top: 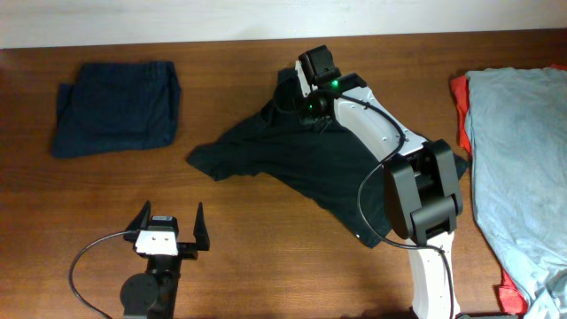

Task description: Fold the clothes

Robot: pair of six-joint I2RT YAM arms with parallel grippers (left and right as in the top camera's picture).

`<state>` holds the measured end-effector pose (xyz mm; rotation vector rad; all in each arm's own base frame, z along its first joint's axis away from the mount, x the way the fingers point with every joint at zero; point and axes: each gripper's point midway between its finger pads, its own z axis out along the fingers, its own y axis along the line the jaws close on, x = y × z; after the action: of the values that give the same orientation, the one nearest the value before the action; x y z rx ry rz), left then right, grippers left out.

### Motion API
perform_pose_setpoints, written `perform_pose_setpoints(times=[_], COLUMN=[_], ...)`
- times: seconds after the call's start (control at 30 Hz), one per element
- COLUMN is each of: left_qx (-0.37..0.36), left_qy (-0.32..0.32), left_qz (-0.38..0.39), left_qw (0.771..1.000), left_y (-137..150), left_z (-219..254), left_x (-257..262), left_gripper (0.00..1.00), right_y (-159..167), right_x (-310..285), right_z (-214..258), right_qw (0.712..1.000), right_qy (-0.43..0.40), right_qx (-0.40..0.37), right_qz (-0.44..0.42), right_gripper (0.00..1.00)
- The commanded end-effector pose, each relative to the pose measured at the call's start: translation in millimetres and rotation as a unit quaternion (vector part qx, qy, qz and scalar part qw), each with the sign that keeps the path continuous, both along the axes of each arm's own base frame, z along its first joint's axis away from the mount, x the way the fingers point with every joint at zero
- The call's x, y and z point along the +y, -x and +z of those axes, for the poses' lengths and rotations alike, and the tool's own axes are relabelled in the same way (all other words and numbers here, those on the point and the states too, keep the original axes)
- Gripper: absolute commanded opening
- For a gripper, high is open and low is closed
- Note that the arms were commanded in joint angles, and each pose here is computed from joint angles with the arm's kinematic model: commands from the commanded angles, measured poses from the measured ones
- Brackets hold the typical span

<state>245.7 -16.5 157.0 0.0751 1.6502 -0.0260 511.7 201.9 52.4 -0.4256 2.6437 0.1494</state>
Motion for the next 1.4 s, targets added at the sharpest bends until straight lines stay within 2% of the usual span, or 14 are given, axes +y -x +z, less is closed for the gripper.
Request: perform_pose_setpoints(times=[0.0, 0.47, 0.6, 0.7, 0.97, 1.17, 1.37], left_qx=[-0.001, -0.001, -0.001, -0.001, -0.001, -0.001, -0.001], left_qy=[-0.007, -0.007, -0.007, -0.007, -0.007, -0.007, -0.007], left_qz=[-0.008, -0.008, -0.008, -0.008, -0.008, -0.008, -0.008], left_qw=[1.000, 1.000, 1.000, 1.000, 1.000, 1.000, 1.000], left_y=[0.5, 0.5, 0.5, 0.5, 0.5, 0.5, 0.5], left_z=[-0.9, -0.9, -0.9, -0.9, -0.9, -0.9, -0.9], left_x=[-2.7, -2.7, -2.7, -2.7, -2.7, -2.7, -2.7], left_gripper=[0.99, 0.99, 0.99, 0.99, 0.99, 0.99, 0.99], right_y=[4.2, 6.3, 6.3, 7.4, 14.0, 8.7, 2.5], right_x=[-3.5, -28.2, -28.3, -29.8, -35.5, -55.9, -68.1], right_z=[-13.1, -35.0, -35.0, -35.6, -38.5, -34.5, -32.5], right_qw=[1.000, 0.997, 0.997, 0.997, 0.993, 0.987, 0.984], right_qy=[0.009, 0.067, 0.067, 0.064, 0.057, 0.107, 0.112], right_qx=[0.014, 0.004, 0.004, 0.008, 0.025, 0.003, -0.006], right_qz=[-0.006, -0.033, -0.034, -0.048, -0.099, -0.124, -0.138], right_gripper=[0.30, 0.31, 0.47, 0.51, 0.51, 0.51, 0.50])
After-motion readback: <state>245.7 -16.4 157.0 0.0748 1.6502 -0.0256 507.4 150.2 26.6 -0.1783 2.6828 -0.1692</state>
